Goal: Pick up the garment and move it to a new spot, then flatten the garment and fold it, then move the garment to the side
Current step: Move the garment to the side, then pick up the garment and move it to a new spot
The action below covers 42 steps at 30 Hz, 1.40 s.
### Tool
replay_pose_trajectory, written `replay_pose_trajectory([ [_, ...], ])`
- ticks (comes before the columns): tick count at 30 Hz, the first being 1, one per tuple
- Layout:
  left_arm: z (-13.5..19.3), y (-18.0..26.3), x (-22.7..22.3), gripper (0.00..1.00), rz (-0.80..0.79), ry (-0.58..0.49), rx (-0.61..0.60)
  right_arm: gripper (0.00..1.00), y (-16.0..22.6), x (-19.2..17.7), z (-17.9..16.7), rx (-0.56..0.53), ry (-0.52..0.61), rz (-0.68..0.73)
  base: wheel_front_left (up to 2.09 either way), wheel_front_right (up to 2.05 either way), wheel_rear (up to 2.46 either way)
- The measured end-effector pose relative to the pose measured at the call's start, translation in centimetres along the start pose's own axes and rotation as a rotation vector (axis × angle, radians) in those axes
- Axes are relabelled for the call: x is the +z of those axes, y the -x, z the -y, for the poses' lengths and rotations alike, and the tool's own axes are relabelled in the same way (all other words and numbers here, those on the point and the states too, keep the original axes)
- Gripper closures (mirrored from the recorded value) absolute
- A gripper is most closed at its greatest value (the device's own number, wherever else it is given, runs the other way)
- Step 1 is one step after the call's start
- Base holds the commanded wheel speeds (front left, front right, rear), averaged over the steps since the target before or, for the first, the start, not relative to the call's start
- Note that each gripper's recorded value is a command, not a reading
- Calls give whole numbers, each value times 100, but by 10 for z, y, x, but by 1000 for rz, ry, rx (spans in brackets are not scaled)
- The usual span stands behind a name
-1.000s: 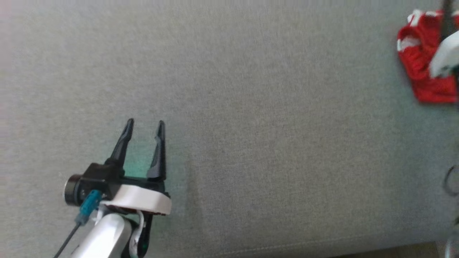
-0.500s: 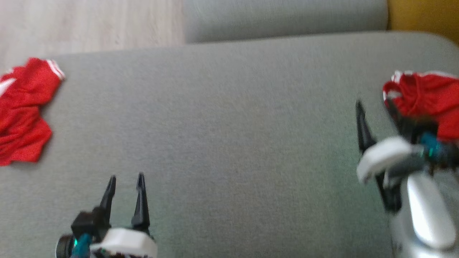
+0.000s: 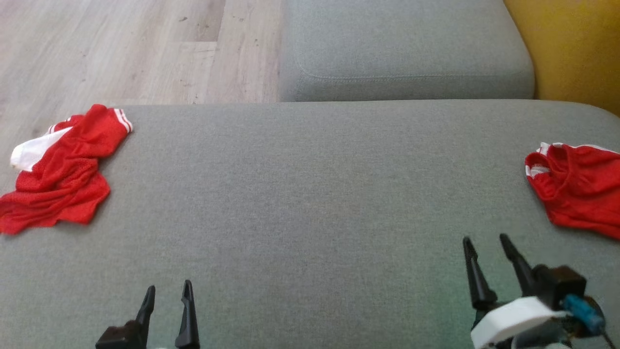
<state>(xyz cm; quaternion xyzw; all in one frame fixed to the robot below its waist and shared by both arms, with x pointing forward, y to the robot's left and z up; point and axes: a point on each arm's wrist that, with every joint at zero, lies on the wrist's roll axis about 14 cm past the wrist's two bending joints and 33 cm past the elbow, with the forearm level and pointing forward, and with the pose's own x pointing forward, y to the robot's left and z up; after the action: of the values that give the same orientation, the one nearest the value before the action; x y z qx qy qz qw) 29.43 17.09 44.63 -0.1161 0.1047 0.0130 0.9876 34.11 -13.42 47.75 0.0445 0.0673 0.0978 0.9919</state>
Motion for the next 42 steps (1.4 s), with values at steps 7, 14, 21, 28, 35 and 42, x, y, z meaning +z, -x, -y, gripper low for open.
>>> replay_pose_trajectory([
  [7, -2, 0, 0, 0, -6, 2, 8, 0, 6, -3, -5, 12, -1, -7, 0, 0, 0],
  [14, -2, 1, -2, 0, -13, 3, 9, 0, 7, -8, -8, 21, -2, -23, 0, 0, 0],
  [21, -7, 5, -1, 0, -4, 11, 23, 0, 2, -8, -14, 44, 1, -25, 0, 0, 0],
  [28, -35, 24, 2, 0, 23, 30, 122, 0, -15, -5, -44, 145, 7, -29, 0, 0, 0],
  [35, -81, 60, 14, 0, 86, 45, 287, 0, -30, -10, -99, 323, 14, -52, 0, 0, 0],
  [42, -118, 94, 21, 0, 149, 73, 465, 0, -40, -14, -161, 509, 37, -73, 0, 0, 0],
])
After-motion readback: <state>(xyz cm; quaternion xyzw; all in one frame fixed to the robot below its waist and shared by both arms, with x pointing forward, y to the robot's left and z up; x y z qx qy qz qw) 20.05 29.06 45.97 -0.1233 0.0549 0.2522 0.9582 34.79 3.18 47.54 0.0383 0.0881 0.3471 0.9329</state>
